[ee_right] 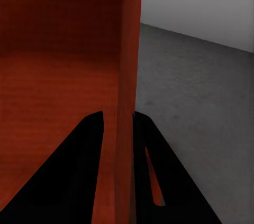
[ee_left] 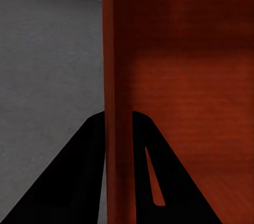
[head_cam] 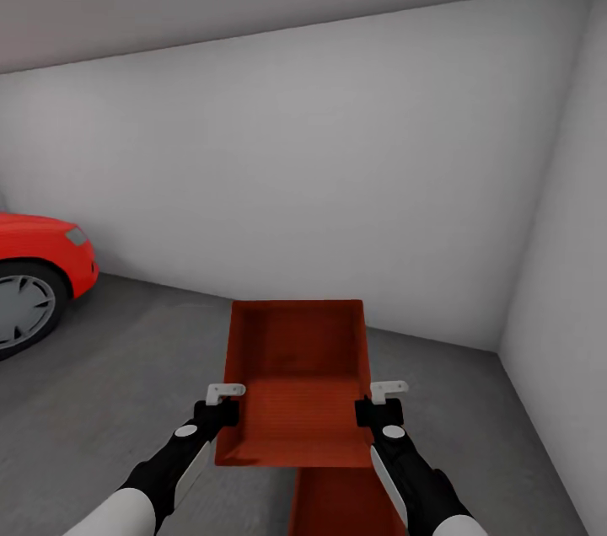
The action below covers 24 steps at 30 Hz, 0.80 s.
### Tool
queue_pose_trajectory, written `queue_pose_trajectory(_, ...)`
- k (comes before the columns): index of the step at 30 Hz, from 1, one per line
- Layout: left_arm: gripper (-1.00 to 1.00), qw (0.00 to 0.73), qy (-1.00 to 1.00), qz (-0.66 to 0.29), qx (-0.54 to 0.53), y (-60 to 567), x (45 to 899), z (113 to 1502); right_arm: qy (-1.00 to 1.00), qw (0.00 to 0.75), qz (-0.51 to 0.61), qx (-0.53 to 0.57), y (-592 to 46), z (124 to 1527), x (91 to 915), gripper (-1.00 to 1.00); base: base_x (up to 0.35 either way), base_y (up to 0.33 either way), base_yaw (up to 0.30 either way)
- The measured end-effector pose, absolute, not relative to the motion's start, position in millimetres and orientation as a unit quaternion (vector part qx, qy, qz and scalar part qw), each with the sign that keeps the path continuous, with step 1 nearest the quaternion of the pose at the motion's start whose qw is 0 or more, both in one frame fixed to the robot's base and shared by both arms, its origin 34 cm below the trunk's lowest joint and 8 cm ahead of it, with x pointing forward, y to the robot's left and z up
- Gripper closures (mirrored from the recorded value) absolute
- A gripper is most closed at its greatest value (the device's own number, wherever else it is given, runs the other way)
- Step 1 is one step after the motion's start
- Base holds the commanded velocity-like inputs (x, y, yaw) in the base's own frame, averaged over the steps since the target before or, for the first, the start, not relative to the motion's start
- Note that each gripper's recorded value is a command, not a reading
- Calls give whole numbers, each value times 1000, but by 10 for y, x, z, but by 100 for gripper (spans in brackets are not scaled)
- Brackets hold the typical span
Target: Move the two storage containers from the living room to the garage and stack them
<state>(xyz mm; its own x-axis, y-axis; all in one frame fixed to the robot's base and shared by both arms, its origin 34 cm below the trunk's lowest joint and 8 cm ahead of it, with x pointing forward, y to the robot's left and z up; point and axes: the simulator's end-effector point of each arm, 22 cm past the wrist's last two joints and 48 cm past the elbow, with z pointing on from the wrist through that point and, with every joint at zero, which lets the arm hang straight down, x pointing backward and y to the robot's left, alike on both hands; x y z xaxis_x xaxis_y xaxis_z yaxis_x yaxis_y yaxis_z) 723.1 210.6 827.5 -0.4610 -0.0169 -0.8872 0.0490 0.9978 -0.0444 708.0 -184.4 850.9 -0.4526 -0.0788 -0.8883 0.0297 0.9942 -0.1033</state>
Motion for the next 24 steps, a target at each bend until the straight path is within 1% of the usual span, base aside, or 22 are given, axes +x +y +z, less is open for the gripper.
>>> queue_pose_trajectory(9, 100, 519, 854, -32, 10, 2105, 7232, 8274, 851, 523, -52, -14, -1844, 8507, 7080, 100, 8, 0, -14)
queue_pose_trajectory(18, 100, 519, 854, -32, 9, 2104, 7231, 8272, 851, 523, -52, -14, -1847, 8506, 7079, 100, 7, 0, -208)
queue_pose_trajectory(20, 100, 519, 854, -32, 9, 2106, 7230, 8273, 851, 523, -52, -14, -1846, 8508, 7078, 100, 114, 0, -129)
queue_pose_trajectory(24, 100, 519, 854, -32, 9, 2108, 7228, 8274, 851, 523, -52, -15, -1844, 8511, 7077, 100, 242, 0, -52)
